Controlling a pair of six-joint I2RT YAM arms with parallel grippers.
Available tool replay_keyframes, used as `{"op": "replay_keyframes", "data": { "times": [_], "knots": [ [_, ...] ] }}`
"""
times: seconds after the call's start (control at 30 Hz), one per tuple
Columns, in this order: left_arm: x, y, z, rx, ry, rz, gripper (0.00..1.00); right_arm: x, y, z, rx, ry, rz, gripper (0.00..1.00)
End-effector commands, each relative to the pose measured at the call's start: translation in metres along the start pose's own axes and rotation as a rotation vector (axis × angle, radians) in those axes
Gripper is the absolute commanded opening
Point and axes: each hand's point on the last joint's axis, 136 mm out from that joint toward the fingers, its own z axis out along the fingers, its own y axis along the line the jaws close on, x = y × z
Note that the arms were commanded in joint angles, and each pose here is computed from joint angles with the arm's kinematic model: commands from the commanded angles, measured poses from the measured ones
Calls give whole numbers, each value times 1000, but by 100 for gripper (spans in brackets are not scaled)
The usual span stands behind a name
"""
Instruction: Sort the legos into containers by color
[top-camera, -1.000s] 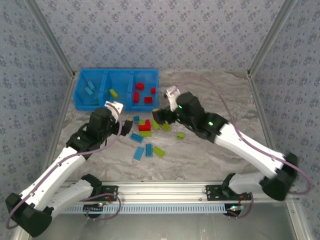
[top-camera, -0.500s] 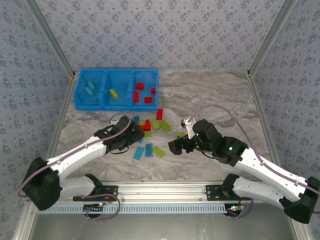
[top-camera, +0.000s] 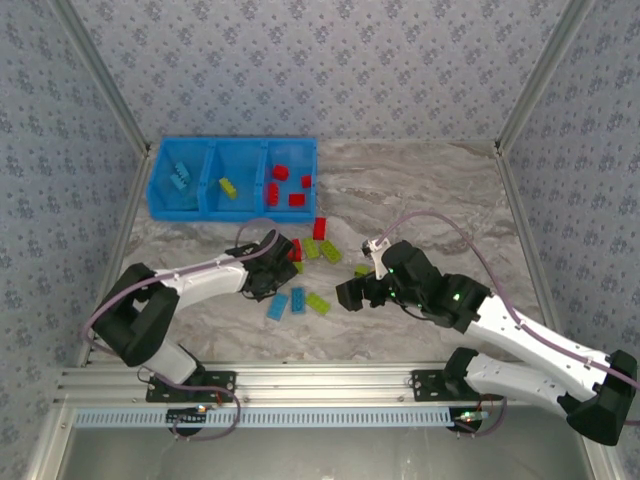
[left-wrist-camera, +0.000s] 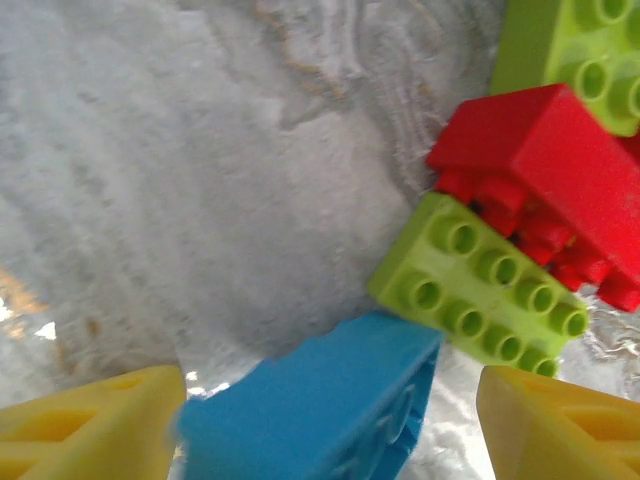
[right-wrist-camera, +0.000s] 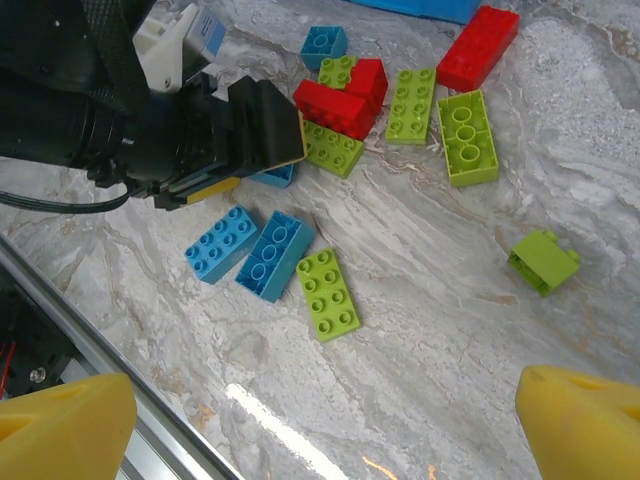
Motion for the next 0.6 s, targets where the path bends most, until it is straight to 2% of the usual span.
{"op": "replay_keyframes", "data": {
  "times": [0.0,0.13,0.3,0.4,0.57],
  "knots": [
    [-3,-8,4,4,-20,25,77,3,-1,-1,-7,-5,40,100],
    [-3,5,14,-41,-19,31,76,5,0,-1,-12,-3,62,100],
    [4,15,15,-55,6,28,58,4,0,-2,-16,-8,77,100],
    [6,22,11,-60,12,32,52,3,1,-3,-18,-13,83,100],
    [2,27,-11,-32,-7,40,50,0,7,-3,-44,-22,92,100]
  ]
}}
